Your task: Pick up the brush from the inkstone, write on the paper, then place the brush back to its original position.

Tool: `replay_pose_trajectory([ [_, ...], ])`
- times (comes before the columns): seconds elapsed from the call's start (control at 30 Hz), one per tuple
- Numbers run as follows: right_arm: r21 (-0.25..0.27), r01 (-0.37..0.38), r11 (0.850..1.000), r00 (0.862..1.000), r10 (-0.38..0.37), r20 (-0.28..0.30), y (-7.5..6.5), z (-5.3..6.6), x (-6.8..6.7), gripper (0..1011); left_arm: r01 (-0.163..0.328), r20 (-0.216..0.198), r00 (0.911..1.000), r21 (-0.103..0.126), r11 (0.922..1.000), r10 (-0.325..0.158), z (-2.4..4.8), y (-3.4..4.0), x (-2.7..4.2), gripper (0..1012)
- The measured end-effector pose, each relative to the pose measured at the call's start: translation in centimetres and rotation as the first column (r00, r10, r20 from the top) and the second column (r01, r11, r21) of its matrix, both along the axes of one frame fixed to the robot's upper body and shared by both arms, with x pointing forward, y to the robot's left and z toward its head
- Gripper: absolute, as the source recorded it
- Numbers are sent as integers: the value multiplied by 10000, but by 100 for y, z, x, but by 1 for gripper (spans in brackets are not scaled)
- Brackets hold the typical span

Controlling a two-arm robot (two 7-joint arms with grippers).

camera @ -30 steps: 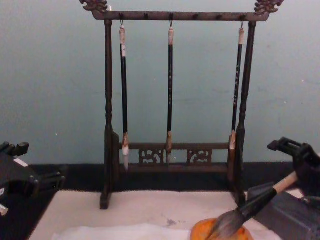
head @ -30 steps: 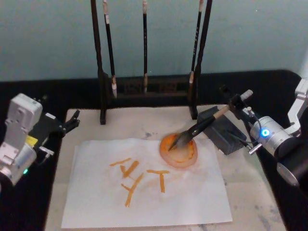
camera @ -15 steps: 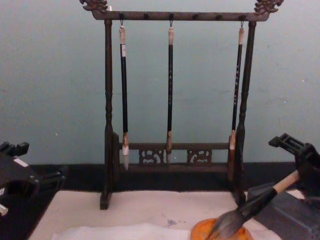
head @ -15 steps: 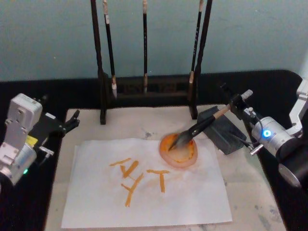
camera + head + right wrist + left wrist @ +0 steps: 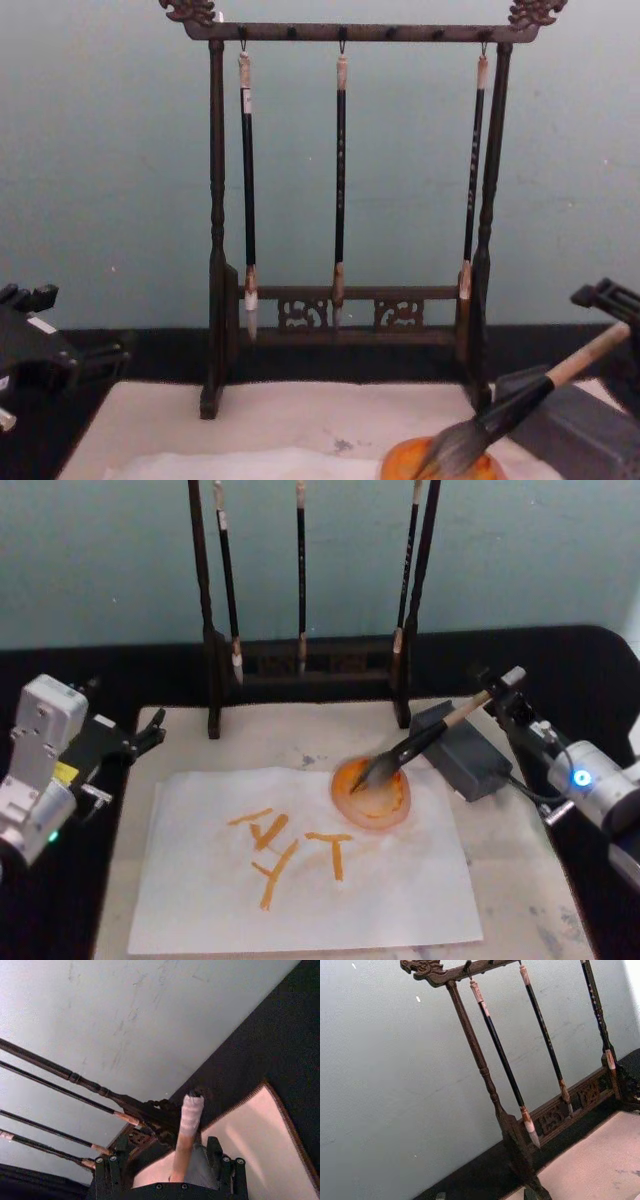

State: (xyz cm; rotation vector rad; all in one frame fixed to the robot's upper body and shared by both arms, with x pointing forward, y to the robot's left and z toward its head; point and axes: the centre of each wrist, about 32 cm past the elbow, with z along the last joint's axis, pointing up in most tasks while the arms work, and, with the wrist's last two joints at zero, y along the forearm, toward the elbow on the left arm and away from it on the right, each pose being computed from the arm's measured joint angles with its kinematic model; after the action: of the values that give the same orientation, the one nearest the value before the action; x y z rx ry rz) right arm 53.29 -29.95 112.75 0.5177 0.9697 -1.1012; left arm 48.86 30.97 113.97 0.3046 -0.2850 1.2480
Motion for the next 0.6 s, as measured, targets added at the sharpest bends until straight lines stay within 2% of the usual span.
replay_pose_trajectory([
  [0.23,-10,80,10000,10000,-80,-54,-75,3,-245,1000,0,1,10000,0,10000,0,0,0,0,1010],
  [0.47,-187,109,9998,9997,-105,231,-153,35,-475,1000,1,2,10000,-1,10000,-1,0,0,0,1010],
  [0.53,-526,146,9985,9985,-118,533,-166,64,-557,1000,0,1,10000,-1,10000,0,0,0,0,1010],
  [0.57,-902,184,9958,9963,-107,854,-157,94,-610,1000,0,1,10000,-1,10000,0,0,0,0,1009],
  [0.6,-902,184,9958,9963,-107,854,-157,94,-610,1000,0,1,10000,-1,10000,0,0,0,0,1010],
])
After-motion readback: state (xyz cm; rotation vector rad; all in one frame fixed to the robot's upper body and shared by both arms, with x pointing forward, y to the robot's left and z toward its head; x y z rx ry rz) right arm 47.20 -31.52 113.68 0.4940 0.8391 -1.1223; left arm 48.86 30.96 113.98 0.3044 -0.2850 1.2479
